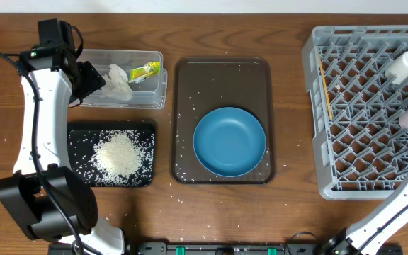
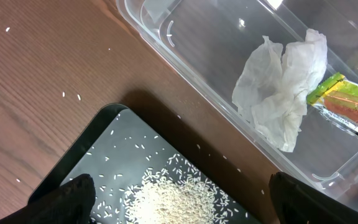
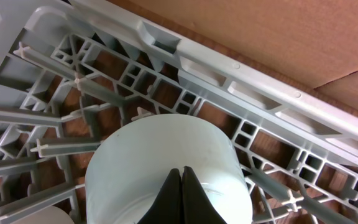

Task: Sort waste into correct bins and load items into the dishwasher rack
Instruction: 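Release the light-blue cup and raise the right gripper from the rack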

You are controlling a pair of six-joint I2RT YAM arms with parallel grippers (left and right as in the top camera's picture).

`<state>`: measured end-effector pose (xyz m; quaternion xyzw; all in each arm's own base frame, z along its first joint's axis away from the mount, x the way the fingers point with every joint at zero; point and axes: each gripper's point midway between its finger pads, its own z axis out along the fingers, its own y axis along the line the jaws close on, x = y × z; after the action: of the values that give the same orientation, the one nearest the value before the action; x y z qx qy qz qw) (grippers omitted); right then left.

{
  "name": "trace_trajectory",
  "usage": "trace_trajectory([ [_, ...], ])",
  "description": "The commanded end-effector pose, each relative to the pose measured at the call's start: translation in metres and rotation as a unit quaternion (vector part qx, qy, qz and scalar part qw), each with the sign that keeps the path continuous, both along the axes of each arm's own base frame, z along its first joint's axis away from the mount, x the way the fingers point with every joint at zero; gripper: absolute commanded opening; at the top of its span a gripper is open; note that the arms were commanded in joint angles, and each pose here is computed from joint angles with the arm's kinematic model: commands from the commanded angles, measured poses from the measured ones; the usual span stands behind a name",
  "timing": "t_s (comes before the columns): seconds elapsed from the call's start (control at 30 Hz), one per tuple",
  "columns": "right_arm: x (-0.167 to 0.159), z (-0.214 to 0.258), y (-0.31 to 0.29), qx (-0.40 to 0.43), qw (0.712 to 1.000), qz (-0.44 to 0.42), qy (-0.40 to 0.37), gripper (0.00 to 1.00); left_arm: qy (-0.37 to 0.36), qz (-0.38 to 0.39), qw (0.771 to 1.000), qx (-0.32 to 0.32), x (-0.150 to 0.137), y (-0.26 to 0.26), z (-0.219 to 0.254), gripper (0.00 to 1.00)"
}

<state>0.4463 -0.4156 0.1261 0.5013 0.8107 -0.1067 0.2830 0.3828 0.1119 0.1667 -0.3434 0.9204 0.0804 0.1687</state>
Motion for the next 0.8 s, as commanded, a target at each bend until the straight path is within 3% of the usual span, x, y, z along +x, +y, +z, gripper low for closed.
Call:
trace_trajectory([
  [0.0, -0.008, 0.026, -0.001, -0.006, 1.0, 0.004, -0.014, 0.01, -0.007, 0.006, 1.0, 0.001, -0.004, 0.001, 0.007, 0.92],
  [0.2, 0.01, 0.109, 0.053, 0.044, 0.986, 0.098, -0.13, 0.03, -0.007, 0.006, 1.0, 0.001, -0.004, 0.001, 0.007, 0.92],
  [0.4, 0.034, 0.191, 0.15, 0.139, 0.91, 0.279, -0.272, 0.13, -0.007, 0.006, 1.0, 0.001, -0.004, 0.001, 0.007, 0.92],
  [0.47, 0.038, 0.201, 0.177, 0.158, 0.893, 0.314, -0.282, 0.28, -0.007, 0.006, 1.0, 0.001, -0.004, 0.001, 0.007, 0.92],
  [0.6, 0.049, 0.195, 0.242, 0.187, 0.867, 0.385, -0.254, 0.67, -0.007, 0.006, 1.0, 0.001, -0.004, 0.001, 0.007, 0.92],
  [0.7, 0.054, 0.18, 0.293, 0.192, 0.852, 0.441, -0.209, 0.86, -0.007, 0.006, 1.0, 0.001, -0.004, 0.001, 0.007, 0.92],
  [0.77, 0.056, 0.167, 0.321, 0.189, 0.852, 0.457, -0.17, 0.89, -0.007, 0.006, 1.0, 0.001, -0.004, 0.001, 0.007, 0.92],
])
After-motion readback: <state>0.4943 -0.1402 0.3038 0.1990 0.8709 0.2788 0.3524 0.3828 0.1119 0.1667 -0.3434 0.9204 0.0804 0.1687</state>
